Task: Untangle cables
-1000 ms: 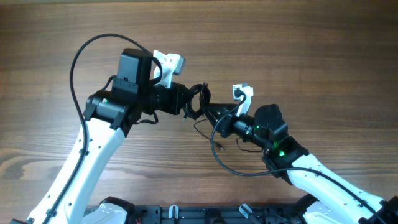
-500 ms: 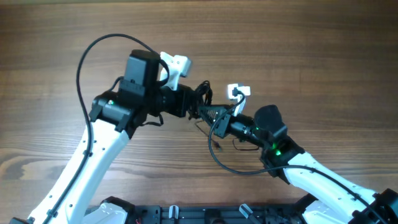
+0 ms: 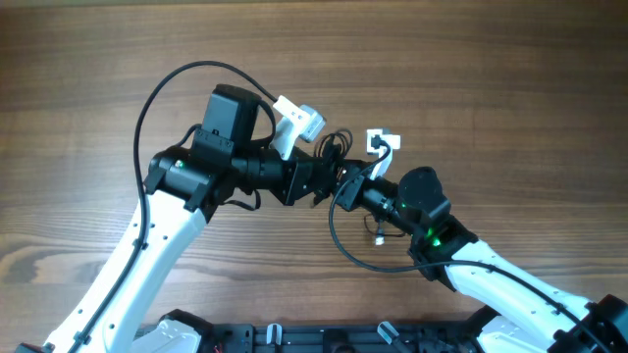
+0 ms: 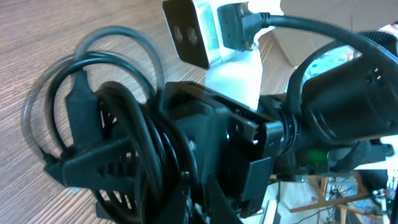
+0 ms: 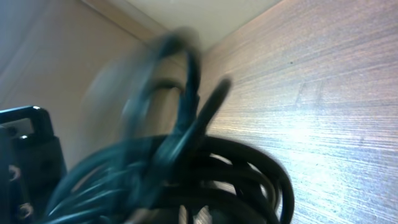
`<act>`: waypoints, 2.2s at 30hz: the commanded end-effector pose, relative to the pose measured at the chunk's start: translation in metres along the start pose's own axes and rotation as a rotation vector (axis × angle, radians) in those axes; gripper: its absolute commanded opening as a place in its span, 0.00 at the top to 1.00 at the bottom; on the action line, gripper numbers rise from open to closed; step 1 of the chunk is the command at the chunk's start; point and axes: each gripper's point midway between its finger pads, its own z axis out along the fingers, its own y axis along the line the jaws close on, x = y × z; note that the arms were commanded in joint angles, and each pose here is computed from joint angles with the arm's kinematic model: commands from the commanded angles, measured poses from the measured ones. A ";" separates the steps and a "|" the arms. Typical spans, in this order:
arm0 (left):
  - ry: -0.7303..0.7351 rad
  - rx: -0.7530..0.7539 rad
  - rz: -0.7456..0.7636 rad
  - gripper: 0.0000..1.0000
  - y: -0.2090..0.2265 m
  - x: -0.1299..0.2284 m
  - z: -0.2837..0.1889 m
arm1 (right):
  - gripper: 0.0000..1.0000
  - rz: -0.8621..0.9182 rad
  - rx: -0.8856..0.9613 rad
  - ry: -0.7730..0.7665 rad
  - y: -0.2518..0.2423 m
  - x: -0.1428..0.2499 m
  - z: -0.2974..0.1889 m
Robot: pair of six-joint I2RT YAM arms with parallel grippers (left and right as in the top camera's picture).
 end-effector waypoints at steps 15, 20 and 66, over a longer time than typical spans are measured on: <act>-0.166 0.135 0.080 0.96 0.026 -0.008 -0.066 | 0.05 -0.358 -0.153 0.096 -0.005 -0.039 -0.056; -0.054 0.133 0.211 0.96 0.012 0.014 -0.046 | 0.10 0.162 -0.308 0.212 0.038 -0.037 -0.066; -0.355 -0.509 -0.396 0.96 0.129 -0.049 -0.076 | 0.96 0.181 -0.295 0.223 0.006 -0.024 -0.033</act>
